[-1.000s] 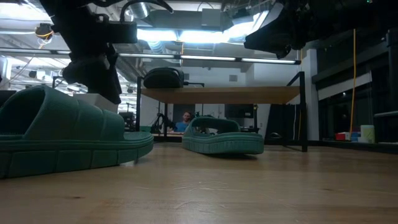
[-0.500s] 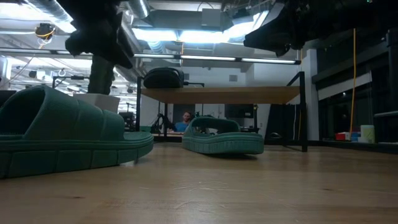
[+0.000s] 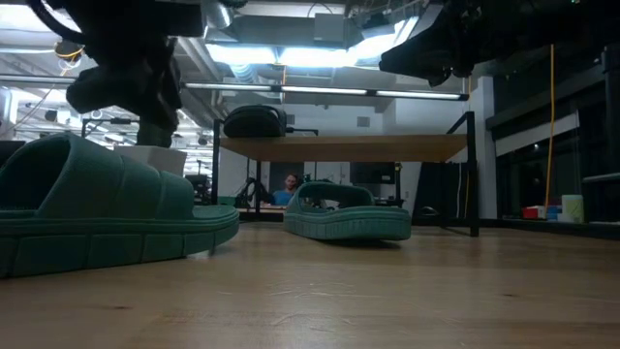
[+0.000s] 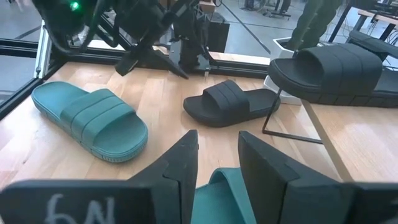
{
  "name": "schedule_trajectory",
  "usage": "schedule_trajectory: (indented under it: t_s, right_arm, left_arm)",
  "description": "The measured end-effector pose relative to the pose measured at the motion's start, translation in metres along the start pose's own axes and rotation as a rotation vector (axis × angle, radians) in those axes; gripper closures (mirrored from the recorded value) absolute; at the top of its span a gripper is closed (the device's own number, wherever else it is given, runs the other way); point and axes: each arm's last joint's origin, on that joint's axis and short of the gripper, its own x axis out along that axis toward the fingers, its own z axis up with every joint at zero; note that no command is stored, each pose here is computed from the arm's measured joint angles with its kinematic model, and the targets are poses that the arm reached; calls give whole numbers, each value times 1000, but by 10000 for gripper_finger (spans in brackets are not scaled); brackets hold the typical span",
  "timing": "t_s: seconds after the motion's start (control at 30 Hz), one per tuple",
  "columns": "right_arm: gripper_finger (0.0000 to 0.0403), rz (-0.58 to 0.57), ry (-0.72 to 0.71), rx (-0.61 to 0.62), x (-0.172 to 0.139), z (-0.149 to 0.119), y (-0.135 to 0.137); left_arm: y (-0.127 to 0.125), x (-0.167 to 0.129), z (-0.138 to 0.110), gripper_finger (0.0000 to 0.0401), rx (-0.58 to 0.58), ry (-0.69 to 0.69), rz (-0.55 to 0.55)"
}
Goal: Pick and place slides into the shelf
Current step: Put the black slide on the shelf
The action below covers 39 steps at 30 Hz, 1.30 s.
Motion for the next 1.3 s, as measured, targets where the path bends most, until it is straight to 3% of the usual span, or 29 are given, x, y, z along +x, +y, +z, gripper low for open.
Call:
schedule_trajectory:
  t_s: [0.3, 0.77, 0.93, 1.3]
  right_arm:
    - [286, 0, 1, -18, 0, 0, 0]
    - [286, 0, 1, -15, 0, 0, 0]
    - [286, 0, 2, -15, 0, 0, 0]
    - [286, 0, 2, -18, 0, 0, 0]
  left_arm:
    - [-21, -17, -14, 195, -96, -9, 79]
    - [-32, -22, -22, 195, -75, 23, 11]
    - [-34, -21, -23, 195, -110, 84, -35]
    - [-37, -20, -20, 195, -147, 72, -65]
